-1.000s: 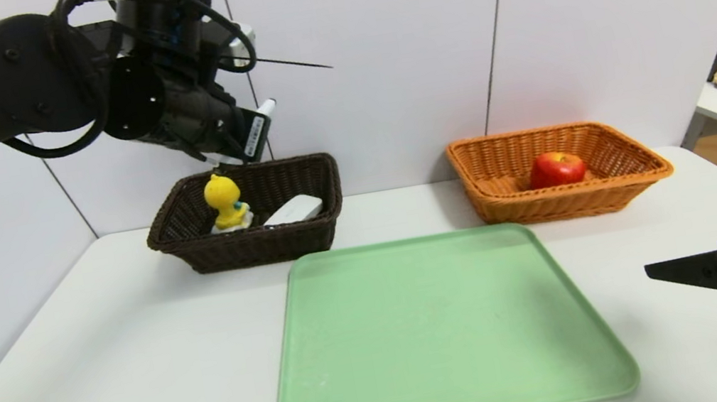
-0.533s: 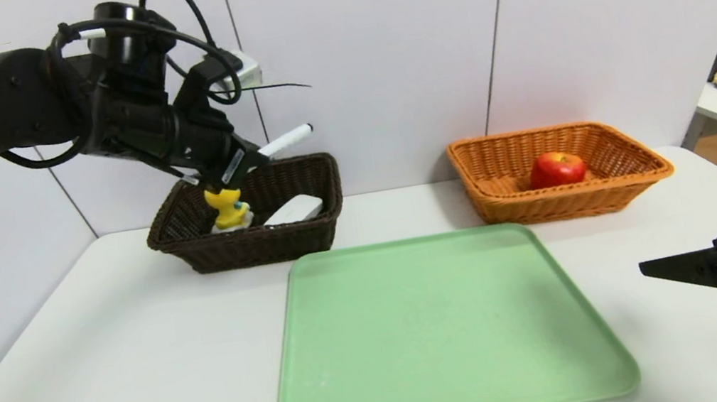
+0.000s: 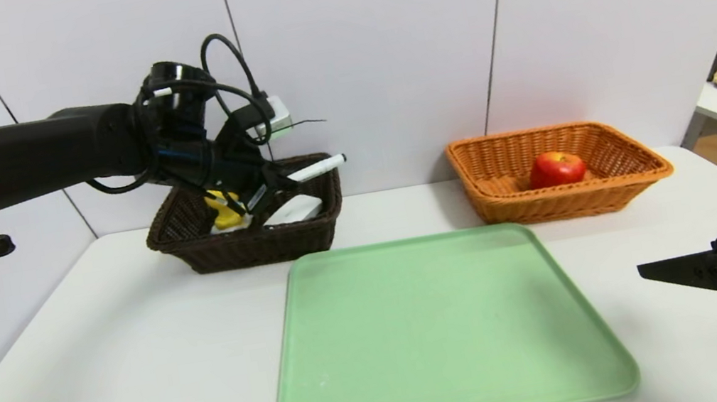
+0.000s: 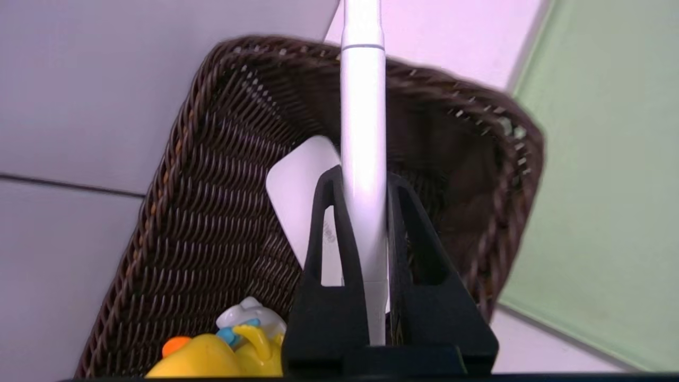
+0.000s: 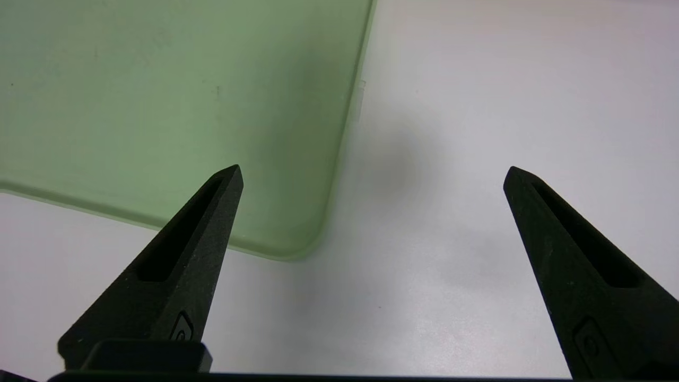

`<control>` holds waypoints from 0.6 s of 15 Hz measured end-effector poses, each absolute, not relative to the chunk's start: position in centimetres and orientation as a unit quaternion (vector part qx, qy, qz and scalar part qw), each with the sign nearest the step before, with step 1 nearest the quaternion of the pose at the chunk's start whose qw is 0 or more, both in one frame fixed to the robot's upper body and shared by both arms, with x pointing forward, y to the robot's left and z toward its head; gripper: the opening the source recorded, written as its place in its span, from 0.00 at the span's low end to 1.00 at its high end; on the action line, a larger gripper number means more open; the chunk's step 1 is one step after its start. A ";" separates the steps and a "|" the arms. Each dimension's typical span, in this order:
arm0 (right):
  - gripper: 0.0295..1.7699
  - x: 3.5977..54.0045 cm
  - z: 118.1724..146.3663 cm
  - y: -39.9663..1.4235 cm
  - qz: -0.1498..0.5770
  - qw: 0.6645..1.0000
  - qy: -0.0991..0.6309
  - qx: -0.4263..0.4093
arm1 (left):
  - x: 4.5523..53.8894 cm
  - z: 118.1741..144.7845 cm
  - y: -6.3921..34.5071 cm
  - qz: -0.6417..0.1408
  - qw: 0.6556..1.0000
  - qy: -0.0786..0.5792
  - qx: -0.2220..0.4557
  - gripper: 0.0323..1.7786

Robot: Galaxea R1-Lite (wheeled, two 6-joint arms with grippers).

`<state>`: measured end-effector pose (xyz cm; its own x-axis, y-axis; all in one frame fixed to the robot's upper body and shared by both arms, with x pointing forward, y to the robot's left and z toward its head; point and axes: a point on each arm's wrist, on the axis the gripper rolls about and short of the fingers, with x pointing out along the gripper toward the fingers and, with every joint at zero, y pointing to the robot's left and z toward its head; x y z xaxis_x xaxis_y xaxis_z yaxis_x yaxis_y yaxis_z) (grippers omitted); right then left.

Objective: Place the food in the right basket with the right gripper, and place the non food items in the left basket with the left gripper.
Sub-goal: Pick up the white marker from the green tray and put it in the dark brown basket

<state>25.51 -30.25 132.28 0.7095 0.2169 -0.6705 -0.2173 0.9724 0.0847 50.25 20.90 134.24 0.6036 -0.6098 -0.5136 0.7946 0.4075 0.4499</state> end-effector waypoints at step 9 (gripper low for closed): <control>0.96 25.7 132.1 -30.2 0.118 0.922 0.368 -0.001 | 51.9 132.1 24.0 -0.397 0.838 0.176 0.330 0.08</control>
<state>25.67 -30.21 132.06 0.7012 0.2168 -0.6792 -0.2186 0.9721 0.0846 51.90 23.99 132.12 0.6221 -0.5498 -0.5574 0.7822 0.4670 0.4124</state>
